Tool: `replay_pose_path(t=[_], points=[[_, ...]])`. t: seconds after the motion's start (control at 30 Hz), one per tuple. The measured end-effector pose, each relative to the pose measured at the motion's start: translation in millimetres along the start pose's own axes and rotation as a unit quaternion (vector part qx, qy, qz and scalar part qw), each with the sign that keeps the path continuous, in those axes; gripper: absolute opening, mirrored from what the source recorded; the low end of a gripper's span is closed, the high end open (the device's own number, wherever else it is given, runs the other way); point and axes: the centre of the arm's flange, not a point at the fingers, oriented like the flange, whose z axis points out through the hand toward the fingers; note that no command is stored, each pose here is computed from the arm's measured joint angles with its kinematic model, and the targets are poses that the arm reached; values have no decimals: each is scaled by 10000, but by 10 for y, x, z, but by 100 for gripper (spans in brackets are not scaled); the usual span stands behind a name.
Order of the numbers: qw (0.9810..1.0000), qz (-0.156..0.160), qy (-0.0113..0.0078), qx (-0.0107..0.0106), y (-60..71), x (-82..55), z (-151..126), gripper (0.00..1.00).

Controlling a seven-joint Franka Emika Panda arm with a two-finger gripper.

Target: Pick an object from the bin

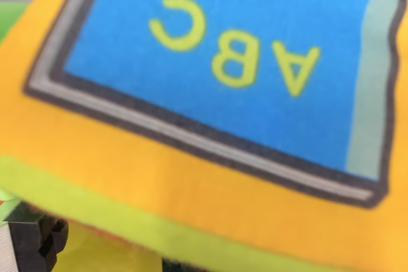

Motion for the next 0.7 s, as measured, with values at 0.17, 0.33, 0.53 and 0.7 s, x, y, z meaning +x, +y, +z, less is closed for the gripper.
replay_pose_path(t=[0.17, 0.33, 0.53, 0.7], points=[[10000, 6, -1, -4, 9, -2, 1, 0], [10000, 11, -1, -8, 17, -4, 1, 0], [10000, 13, 0, -10, 20, -4, 1, 0], [10000, 13, -1, -10, 20, -4, 1, 0]])
